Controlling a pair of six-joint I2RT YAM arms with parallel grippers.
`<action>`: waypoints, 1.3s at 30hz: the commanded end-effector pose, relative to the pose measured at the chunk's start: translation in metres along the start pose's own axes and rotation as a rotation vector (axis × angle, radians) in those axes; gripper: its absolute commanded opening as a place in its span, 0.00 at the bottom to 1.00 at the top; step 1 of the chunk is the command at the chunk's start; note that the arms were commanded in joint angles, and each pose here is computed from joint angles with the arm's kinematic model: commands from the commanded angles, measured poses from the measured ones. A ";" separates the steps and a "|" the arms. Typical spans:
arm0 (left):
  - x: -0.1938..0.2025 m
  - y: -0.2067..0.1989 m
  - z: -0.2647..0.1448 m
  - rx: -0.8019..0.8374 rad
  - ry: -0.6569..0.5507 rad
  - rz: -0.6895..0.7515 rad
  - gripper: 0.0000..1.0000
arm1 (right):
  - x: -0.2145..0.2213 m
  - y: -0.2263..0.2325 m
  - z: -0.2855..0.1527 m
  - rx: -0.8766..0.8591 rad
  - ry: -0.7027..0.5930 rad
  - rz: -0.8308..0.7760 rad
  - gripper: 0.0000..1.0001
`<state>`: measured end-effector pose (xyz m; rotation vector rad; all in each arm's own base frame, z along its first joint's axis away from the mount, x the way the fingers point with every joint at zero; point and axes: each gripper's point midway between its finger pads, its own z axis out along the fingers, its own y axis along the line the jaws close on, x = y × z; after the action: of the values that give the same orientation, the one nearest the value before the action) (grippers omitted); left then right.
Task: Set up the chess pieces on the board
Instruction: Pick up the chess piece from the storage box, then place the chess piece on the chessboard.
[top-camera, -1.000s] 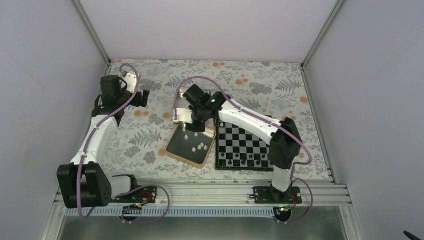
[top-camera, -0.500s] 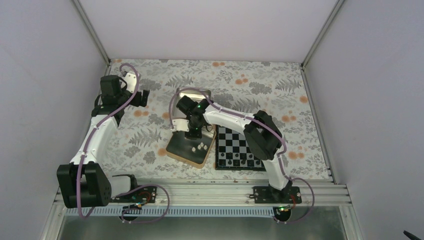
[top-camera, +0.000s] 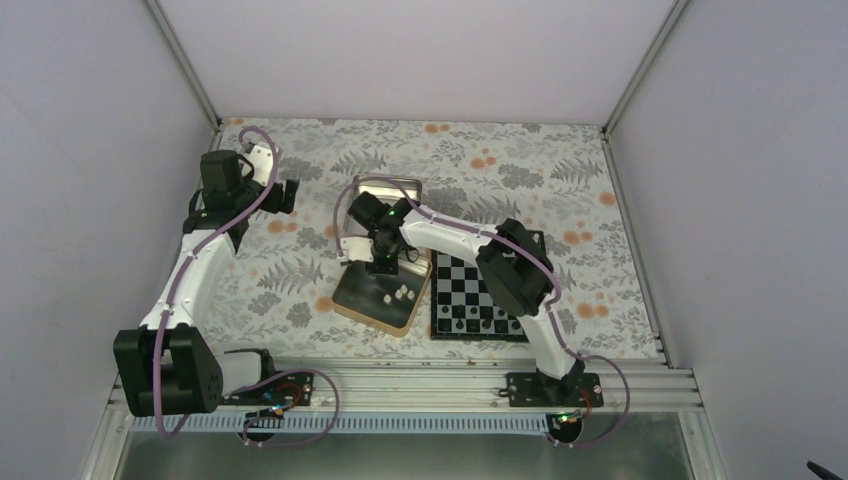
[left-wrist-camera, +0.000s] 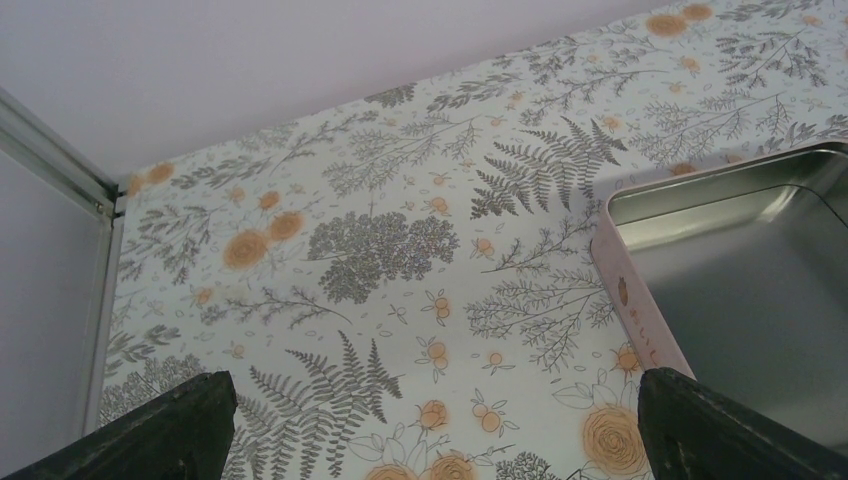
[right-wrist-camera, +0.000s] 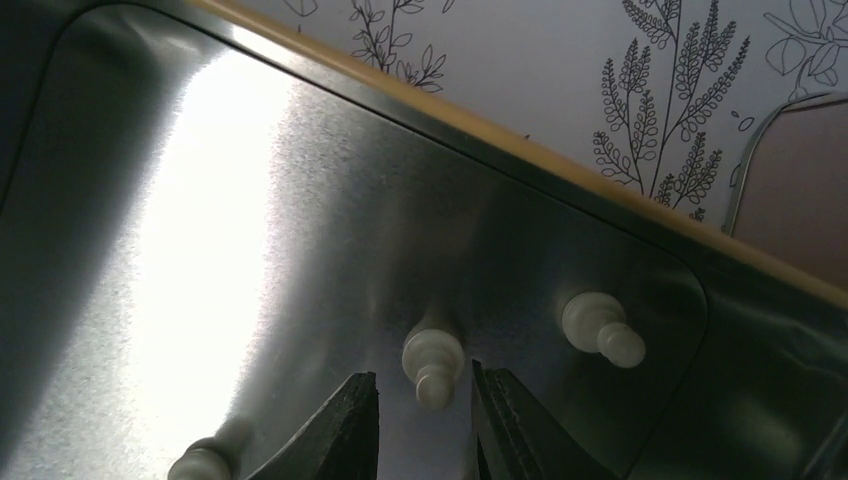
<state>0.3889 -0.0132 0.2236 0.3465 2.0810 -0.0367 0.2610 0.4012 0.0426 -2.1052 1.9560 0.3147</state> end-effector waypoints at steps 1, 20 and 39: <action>-0.005 -0.002 -0.005 0.013 -0.025 0.003 1.00 | -0.004 -0.010 0.005 0.019 -0.001 -0.006 0.27; -0.004 -0.002 -0.004 0.014 -0.022 0.005 1.00 | -0.011 -0.009 -0.030 0.029 -0.049 0.003 0.04; -0.003 -0.002 0.000 0.018 -0.012 0.002 1.00 | 0.150 -0.046 -0.158 0.240 -0.094 0.345 0.04</action>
<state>0.3889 -0.0132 0.2234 0.3467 2.0817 -0.0373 0.3175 0.2429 0.1673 -1.6069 2.0944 0.2209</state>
